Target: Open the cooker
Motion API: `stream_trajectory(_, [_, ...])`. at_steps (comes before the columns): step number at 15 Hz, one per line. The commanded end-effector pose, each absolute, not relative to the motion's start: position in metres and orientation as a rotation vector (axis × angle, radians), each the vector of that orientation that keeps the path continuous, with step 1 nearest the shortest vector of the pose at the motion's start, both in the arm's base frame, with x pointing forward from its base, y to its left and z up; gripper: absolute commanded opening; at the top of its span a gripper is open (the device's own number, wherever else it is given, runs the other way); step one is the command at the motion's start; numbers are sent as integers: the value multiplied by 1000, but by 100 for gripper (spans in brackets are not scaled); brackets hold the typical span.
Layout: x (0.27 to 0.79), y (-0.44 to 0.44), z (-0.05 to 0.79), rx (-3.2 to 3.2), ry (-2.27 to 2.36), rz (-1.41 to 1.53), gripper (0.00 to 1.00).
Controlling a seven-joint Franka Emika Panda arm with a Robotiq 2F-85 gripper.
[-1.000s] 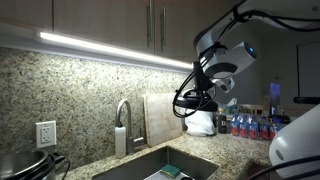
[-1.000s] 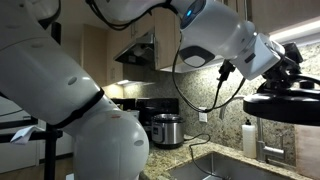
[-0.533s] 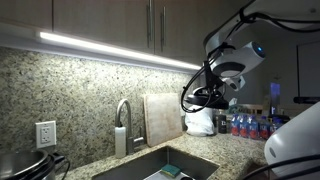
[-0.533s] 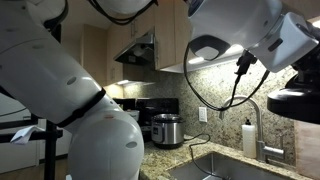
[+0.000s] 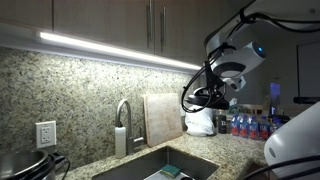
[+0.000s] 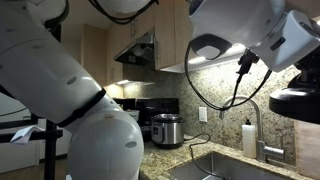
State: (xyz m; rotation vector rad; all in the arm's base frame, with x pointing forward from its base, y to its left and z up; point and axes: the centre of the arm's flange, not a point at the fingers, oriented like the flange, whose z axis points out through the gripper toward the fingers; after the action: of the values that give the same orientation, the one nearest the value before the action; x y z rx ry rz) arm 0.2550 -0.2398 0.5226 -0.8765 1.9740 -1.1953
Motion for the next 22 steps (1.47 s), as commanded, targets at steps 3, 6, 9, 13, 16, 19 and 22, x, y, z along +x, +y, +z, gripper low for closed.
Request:
stream_trajectory(3, [271,-254,506,-856,2028,-1189,2])
stream_trajectory(6, [278,-268,499,-814,2062,-1232,2])
stream_trajectory(9, [282,-285,500,-759,2091,-1268,2])
stream_trajectory(13, [286,-304,503,-672,2106,-1319,2])
stream_trajectory(16, [290,-318,508,-623,2130,-1381,2])
stream_trajectory(19, [297,-334,507,-581,2164,-1447,2])
stream_trajectory(22, [305,-350,503,-540,2185,-1474,2])
